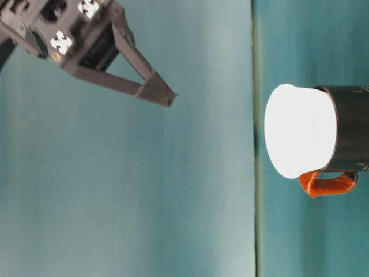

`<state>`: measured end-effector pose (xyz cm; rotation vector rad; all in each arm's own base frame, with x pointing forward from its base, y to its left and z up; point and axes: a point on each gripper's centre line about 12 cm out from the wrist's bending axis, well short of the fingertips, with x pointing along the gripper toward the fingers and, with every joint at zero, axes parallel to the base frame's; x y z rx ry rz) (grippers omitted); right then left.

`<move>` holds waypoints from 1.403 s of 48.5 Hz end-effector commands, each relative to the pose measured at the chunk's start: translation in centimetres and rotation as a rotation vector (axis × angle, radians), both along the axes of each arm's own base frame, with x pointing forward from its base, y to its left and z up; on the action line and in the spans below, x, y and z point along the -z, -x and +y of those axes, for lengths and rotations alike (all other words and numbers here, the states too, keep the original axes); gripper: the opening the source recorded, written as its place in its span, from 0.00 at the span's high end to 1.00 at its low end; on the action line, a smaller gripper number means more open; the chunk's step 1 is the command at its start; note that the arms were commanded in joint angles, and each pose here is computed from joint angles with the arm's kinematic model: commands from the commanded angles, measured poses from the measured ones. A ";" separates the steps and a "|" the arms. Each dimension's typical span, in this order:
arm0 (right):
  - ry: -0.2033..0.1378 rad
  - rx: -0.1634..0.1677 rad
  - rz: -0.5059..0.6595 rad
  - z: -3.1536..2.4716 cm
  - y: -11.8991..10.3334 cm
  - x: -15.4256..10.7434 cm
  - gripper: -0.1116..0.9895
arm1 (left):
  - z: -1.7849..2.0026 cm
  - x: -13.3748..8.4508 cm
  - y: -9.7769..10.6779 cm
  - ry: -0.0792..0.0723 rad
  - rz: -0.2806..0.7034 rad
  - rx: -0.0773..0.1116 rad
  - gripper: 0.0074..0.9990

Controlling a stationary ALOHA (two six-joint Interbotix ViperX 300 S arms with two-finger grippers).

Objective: Put the paper cup into the moved red handle cup holder.

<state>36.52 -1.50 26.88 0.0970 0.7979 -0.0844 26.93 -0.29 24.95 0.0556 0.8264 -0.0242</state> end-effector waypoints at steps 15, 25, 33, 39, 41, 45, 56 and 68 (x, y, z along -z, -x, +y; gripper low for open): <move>0.002 -0.021 -0.221 0.76 3.9 -2.0 0.11 | 0.05 -0.7 -0.1 0.000 -0.026 -0.002 0.06; -0.001 -0.022 -0.224 0.90 6.0 -1.5 0.11 | 0.06 -0.8 -0.1 -0.003 -0.029 -0.001 0.06; -0.002 -0.030 -0.210 1.15 6.5 -0.7 0.11 | 0.05 -0.9 -0.1 -0.001 -0.035 -0.001 0.06; -0.002 -0.035 -0.224 1.29 6.5 -0.7 0.11 | 0.05 -1.1 0.1 -0.001 -0.041 -0.001 0.06; -0.004 -0.035 -0.229 1.29 6.5 -0.7 0.11 | 0.05 -1.2 0.1 -0.001 -0.045 -0.001 0.06; -0.002 -0.036 -0.238 1.30 6.5 -0.7 0.11 | 0.05 -1.2 0.2 0.000 -0.046 -0.002 0.06; -0.002 -0.035 -0.236 1.29 6.5 -0.6 0.11 | 0.05 -1.2 0.2 0.000 -0.046 -0.002 0.06; -0.004 -0.035 -0.235 1.30 6.5 -0.5 0.11 | 0.01 -1.2 0.1 0.000 -0.048 -0.001 0.06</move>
